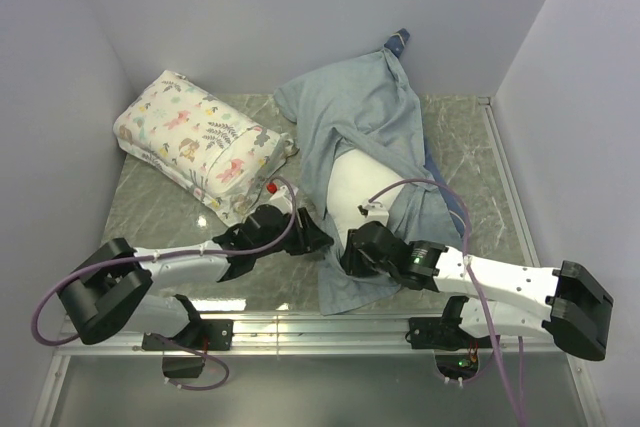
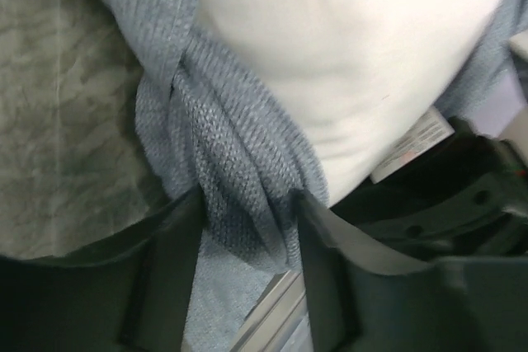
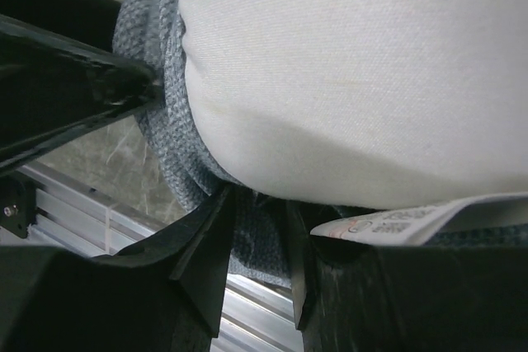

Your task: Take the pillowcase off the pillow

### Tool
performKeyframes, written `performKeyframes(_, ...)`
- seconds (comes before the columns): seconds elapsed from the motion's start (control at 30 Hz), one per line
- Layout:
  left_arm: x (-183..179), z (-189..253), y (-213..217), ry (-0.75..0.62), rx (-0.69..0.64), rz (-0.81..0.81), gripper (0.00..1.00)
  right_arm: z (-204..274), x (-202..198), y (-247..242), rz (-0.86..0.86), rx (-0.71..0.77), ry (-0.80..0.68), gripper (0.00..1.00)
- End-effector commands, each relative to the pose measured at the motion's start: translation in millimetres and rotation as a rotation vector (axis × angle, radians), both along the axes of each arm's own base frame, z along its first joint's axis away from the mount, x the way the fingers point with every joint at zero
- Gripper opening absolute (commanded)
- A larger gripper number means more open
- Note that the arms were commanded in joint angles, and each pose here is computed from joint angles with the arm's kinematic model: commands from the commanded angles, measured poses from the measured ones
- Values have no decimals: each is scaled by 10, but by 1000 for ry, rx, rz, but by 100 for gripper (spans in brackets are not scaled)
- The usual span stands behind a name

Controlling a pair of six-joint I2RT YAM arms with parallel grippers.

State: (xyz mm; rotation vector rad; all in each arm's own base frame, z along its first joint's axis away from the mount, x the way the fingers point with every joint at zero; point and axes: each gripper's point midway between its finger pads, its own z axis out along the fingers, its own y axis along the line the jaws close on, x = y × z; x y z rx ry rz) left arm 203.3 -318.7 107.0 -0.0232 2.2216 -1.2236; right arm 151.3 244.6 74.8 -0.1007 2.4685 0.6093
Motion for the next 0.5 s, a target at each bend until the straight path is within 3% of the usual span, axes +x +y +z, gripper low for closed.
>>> performKeyframes(0.0, -75, -53, -47, 13, -23, -15, 47, 108, 52, 105, 7, 37, -29, 39)
performKeyframes(0.13, -139, -182, 23, 39, 12, -2, 22, 162, 70, 121, 13, 27, -38, 42)
performKeyframes(0.23, -154, -308, 129, 67, 66, 28, 13, 266, 91, 102, 14, 18, -53, 46)
performKeyframes(0.47, -170, -439, 209, 86, 130, 42, 8, 888, 212, 71, 25, -5, -174, 59)
